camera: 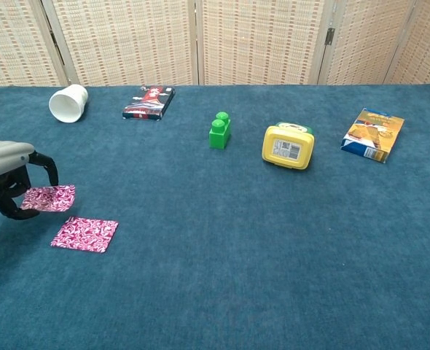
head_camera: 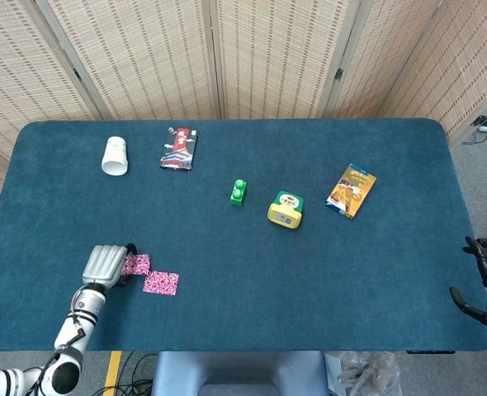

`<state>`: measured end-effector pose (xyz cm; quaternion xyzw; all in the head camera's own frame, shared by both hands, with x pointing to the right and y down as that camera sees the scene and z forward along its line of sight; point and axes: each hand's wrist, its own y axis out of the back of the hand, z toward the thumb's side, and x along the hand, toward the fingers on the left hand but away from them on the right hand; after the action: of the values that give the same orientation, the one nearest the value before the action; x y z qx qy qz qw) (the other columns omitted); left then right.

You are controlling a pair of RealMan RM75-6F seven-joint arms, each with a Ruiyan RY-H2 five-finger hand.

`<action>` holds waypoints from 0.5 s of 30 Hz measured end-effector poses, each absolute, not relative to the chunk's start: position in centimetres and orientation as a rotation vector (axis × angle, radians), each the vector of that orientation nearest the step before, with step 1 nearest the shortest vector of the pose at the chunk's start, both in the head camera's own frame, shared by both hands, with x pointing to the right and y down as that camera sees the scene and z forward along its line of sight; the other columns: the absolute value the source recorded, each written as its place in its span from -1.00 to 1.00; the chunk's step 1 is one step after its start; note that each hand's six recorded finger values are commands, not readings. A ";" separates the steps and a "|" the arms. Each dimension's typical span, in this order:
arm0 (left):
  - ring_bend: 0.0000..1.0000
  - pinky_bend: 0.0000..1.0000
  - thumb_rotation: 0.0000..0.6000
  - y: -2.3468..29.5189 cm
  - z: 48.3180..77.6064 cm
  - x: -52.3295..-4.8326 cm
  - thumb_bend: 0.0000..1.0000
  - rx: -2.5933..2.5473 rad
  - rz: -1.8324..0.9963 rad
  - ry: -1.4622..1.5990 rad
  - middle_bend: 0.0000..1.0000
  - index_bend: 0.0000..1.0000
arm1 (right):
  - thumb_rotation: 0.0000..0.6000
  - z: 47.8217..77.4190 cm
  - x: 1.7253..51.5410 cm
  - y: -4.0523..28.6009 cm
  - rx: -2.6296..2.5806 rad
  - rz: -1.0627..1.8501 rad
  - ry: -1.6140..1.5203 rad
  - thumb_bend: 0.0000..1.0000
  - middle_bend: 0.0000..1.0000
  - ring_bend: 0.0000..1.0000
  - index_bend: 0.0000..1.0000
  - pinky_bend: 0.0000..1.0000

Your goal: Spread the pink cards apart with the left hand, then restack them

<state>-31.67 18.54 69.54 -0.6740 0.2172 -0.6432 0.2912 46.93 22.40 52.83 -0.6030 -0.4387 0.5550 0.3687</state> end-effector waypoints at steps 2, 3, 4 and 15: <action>0.79 1.00 1.00 18.9 69.2 -30.8 -0.37 -1.817 -1.687 0.561 0.87 -0.23 | 1.00 52.8 47.0 22.4 -1.547 1.425 -1.128 -0.34 -0.47 -0.77 -0.89 -0.73; 0.79 1.00 1.00 19.2 69.0 -30.4 -0.37 -1.825 -1.676 0.550 0.87 -0.23 | 1.00 52.8 47.0 22.4 -1.547 1.426 -1.129 -0.34 -0.47 -0.77 -0.89 -0.73; 0.79 1.00 1.00 19.5 68.9 -29.9 -0.37 -1.837 -1.661 0.532 0.87 -0.23 | 1.00 52.8 47.0 22.5 -1.547 1.426 -1.130 -0.34 -0.47 -0.77 -0.89 -0.73; 0.79 1.00 1.00 21.7 69.3 -26.7 -0.37 -1.876 -1.607 0.435 0.87 -0.25 | 1.00 52.8 47.3 22.6 -1.546 1.429 -1.134 -0.34 -0.47 -0.77 -0.89 -0.73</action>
<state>-26.68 21.66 69.29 -0.7106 0.1648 -0.6089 0.3116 47.29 22.58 52.75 -0.6017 -0.4413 0.5560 0.3663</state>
